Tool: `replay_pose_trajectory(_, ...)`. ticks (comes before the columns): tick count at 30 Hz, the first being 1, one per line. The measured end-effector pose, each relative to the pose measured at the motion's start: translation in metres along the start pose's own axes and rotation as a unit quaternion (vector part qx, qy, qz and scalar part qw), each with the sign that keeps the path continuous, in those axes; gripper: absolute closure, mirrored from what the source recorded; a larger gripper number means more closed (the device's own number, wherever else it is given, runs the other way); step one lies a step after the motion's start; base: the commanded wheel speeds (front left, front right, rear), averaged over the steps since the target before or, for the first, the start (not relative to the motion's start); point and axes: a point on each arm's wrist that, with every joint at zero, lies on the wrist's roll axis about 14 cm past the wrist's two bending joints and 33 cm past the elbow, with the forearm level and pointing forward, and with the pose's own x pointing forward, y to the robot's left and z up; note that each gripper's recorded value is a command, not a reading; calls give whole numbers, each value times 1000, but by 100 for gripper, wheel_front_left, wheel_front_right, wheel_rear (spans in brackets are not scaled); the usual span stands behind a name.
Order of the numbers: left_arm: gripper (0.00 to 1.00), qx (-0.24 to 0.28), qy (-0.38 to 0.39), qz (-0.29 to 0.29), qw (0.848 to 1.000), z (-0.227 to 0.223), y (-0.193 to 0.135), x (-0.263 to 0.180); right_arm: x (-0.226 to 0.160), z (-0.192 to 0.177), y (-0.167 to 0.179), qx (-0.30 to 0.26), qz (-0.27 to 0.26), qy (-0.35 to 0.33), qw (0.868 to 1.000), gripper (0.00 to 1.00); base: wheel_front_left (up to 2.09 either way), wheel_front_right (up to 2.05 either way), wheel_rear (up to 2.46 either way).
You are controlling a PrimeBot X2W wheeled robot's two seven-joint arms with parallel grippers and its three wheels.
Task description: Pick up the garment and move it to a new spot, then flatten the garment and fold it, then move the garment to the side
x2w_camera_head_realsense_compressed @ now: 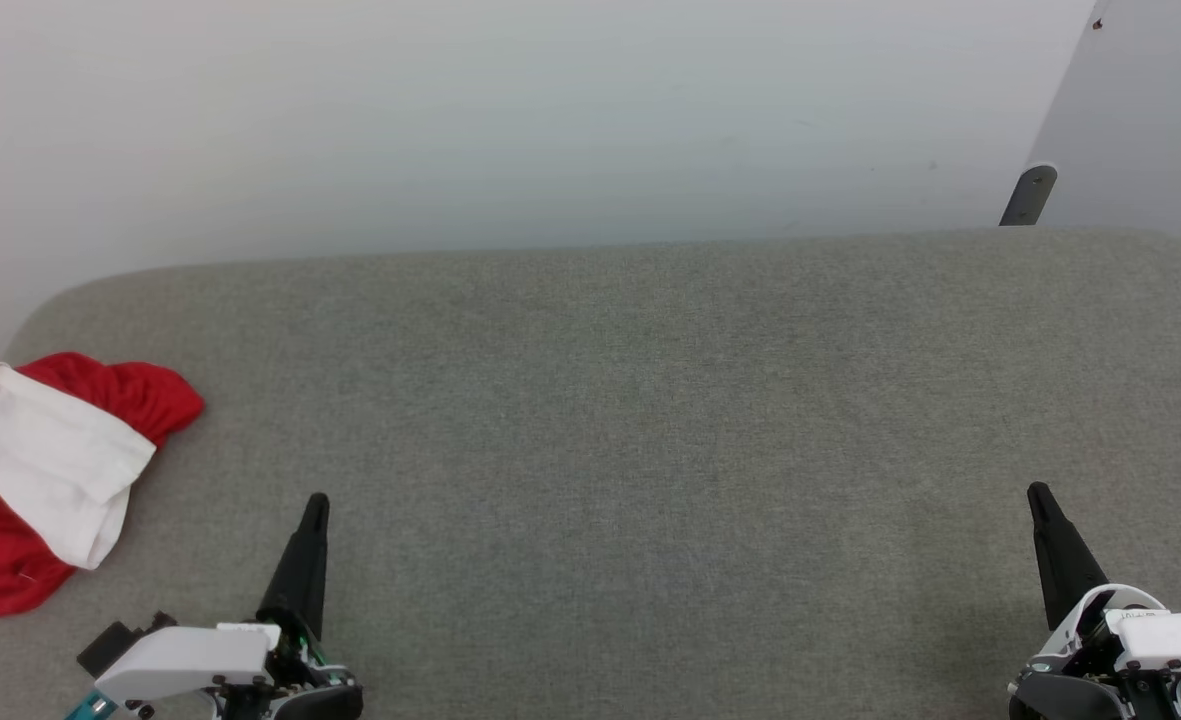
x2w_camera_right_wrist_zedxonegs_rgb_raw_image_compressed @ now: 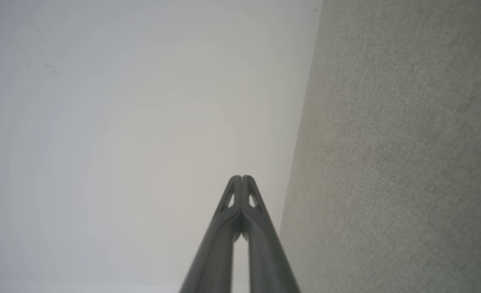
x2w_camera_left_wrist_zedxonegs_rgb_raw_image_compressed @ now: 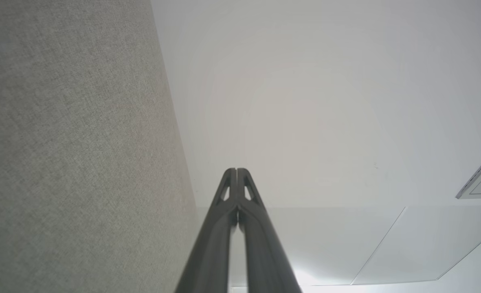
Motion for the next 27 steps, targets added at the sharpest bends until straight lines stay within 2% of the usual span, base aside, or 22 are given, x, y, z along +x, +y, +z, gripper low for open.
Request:
replay_pose_trajectory(10, 100, 0, 0, 1, 1000, 0, 1, 0, 0, 0, -1, 0, -1, 0, 1000, 100, 0, 0, 0)
replay_pose_trajectory(11, 0, -1, 0, 6, 1000, 0, 4, -2, -1, 0, -4, 1, -6, 0, 1000, 0, 0, 0, 0)
replay_pose_trajectory(12, 100, -3, 0, 15, 1000, -1, 10, -4, -3, 0, -9, 1, -14, -1, 1000, 100, 0, 0, 0)
replay_pose_trajectory(13, 100, -4, 0, 25, 1000, -1, 17, -7, -6, 0, -16, 3, -23, -1, 1000, 100, 0, 0, 0)
replay_pose_trajectory(14, 0, -6, -1, 35, 999, -2, 24, -10, -9, 0, -22, 4, -33, -2, 999, 0, 0, 0, 0)
replay_pose_trajectory(17, 0, -9, -1, 55, 998, -4, 37, -18, -16, 0, -34, 5, -51, -4, 999, 0, 0, 0, 0)
replay_pose_trajectory(27, 0, -1, -2, 35, 999, -10, 24, -16, -13, -11, -27, -6, -40, 0, 999, 0, 0, 0, 0)
